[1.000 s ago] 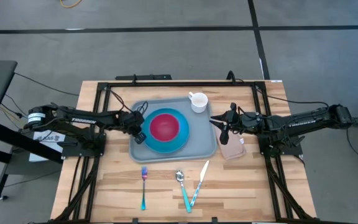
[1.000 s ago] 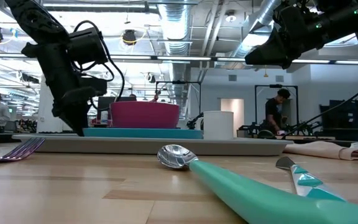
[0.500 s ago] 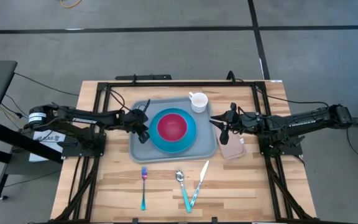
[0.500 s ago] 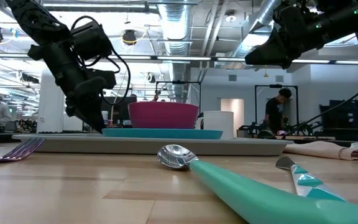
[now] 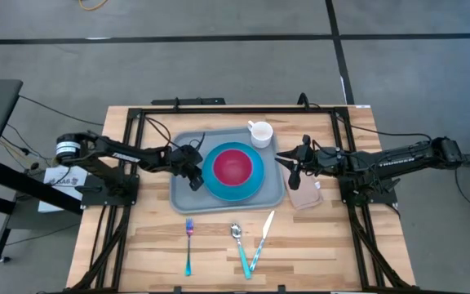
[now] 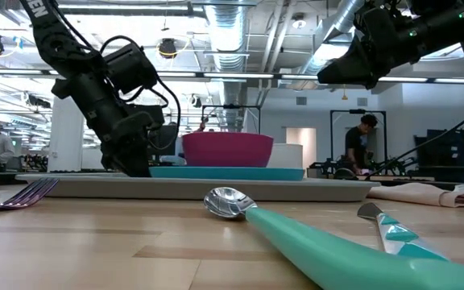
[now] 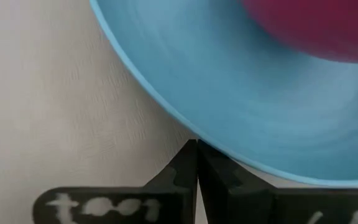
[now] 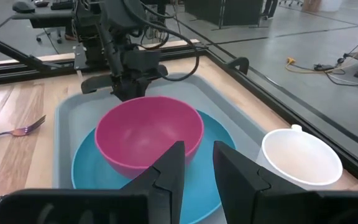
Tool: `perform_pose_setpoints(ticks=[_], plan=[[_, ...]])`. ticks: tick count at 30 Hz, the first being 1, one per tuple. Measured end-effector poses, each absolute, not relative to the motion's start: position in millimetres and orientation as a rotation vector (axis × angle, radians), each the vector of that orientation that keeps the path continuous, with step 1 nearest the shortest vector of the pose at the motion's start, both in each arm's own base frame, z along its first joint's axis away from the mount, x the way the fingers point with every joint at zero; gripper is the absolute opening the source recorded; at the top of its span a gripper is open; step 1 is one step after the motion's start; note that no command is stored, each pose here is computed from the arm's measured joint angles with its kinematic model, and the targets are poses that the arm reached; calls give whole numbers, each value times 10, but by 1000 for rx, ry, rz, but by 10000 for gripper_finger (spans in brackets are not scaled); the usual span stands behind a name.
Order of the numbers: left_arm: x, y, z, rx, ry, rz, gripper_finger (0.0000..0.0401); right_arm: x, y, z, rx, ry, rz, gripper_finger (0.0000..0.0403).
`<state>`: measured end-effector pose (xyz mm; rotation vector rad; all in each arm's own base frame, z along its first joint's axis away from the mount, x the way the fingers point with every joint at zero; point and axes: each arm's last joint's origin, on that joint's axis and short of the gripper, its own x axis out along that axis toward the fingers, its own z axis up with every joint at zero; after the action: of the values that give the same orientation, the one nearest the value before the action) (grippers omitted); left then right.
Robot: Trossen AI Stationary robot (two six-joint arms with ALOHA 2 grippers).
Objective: Set up tray
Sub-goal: Adjust the plate, then put the fork to the left side of the blue plate on the tray
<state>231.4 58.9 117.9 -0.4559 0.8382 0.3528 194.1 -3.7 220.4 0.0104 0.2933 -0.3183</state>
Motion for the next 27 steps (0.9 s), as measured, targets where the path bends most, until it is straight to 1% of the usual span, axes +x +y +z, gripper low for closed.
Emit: perform_pose_setpoints(ticks=[5, 10, 13, 17, 22, 24, 27], plan=[[2303, 586, 1201, -456, 837, 353, 0, 1941, -37, 2203, 10, 294, -318, 79], [2218, 561, 1318, -485, 847, 358, 0, 1941, -37, 2203, 10, 294, -318, 79], [2119, 536, 1462, -519, 885, 381, 0, 1940, -37, 2203, 10, 294, -318, 79], [2008, 493, 1756, -547, 915, 391, 0, 1941, -37, 2203, -6, 296, -316, 79], [1913, 356, 2053, -599, 840, 267, 0, 1941, -38, 2203, -11, 298, -316, 79], [1878, 289, 2110, -641, 823, 234, 2, 1941, -38, 2204, -14, 298, -316, 79], [1825, 170, 2130, -695, 854, 216, 12, 1941, -38, 2205, -16, 297, -315, 79]])
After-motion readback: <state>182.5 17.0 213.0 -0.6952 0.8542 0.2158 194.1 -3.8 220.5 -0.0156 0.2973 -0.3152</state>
